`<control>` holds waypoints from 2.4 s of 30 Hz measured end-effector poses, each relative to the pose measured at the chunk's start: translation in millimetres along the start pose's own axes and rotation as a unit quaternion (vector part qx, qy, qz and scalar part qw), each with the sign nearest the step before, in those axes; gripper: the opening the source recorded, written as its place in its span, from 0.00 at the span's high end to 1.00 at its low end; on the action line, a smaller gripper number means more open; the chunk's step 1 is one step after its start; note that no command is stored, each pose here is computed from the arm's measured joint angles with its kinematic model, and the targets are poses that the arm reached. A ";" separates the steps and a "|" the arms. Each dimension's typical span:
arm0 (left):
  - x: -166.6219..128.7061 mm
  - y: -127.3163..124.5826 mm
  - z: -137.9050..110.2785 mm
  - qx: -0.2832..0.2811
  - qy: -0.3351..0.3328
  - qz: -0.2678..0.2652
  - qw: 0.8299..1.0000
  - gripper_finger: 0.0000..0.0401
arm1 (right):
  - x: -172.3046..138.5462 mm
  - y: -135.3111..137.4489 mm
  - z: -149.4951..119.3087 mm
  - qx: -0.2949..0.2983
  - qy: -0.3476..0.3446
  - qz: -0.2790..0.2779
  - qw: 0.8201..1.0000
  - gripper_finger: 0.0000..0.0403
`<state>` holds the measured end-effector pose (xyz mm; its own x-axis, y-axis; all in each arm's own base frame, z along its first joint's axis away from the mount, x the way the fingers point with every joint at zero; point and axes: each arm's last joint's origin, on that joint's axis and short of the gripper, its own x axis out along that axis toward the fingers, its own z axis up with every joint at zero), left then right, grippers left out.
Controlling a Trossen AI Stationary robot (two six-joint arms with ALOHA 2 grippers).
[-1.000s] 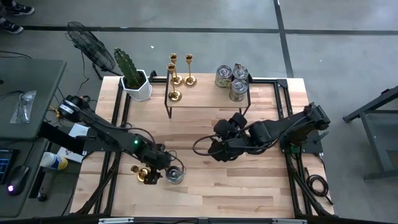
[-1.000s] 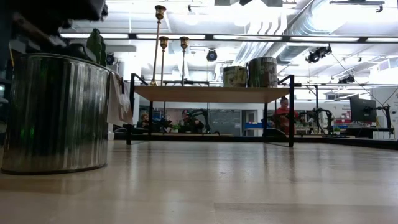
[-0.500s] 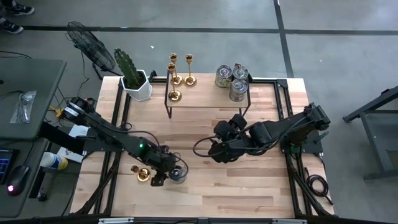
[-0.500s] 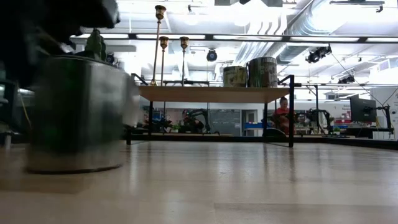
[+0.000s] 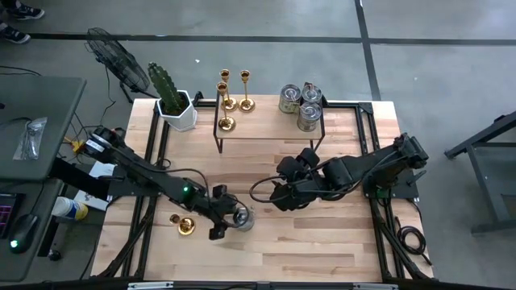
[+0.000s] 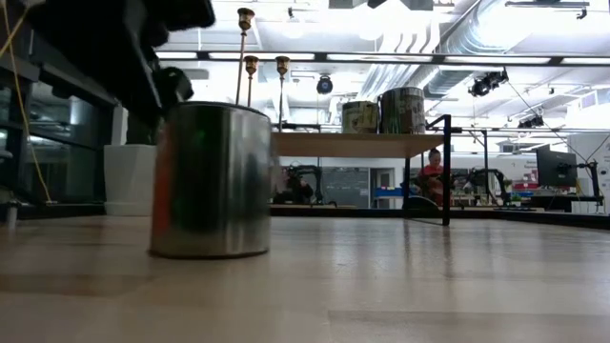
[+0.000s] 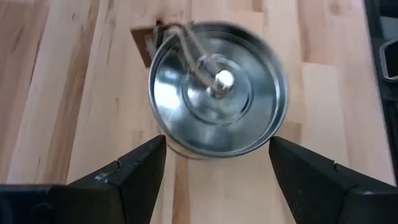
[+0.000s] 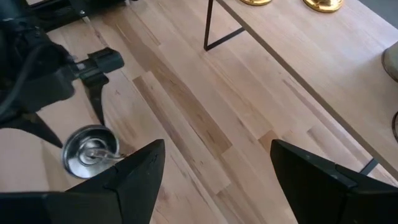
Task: Pick & Place candle stick holders
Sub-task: Align the silver scented candle with the other silver scented candle on the shelf
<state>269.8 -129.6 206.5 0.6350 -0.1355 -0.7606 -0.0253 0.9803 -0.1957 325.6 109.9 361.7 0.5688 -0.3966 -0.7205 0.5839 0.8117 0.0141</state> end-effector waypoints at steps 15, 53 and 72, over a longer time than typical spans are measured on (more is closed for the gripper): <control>34.4 39.4 26.6 -0.065 -0.060 0.021 0.996 0.31 | -0.1 0.5 -0.4 0.000 0.007 0.007 1.000 0.29; -176.3 91.1 -26.7 -0.064 -0.210 0.150 0.964 0.31 | 6.5 4.4 5.0 0.018 0.059 0.083 0.995 0.29; -219.8 120.9 -114.9 -0.166 -0.383 0.020 0.909 0.31 | 94.8 19.6 5.3 -0.115 0.170 0.170 0.964 0.11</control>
<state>38.5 2.2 278.9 0.9762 0.1637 -0.1422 -0.2110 0.8679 -0.4497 394.1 85.9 297.4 0.4583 0.0406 -0.8878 0.2322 0.9588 0.1638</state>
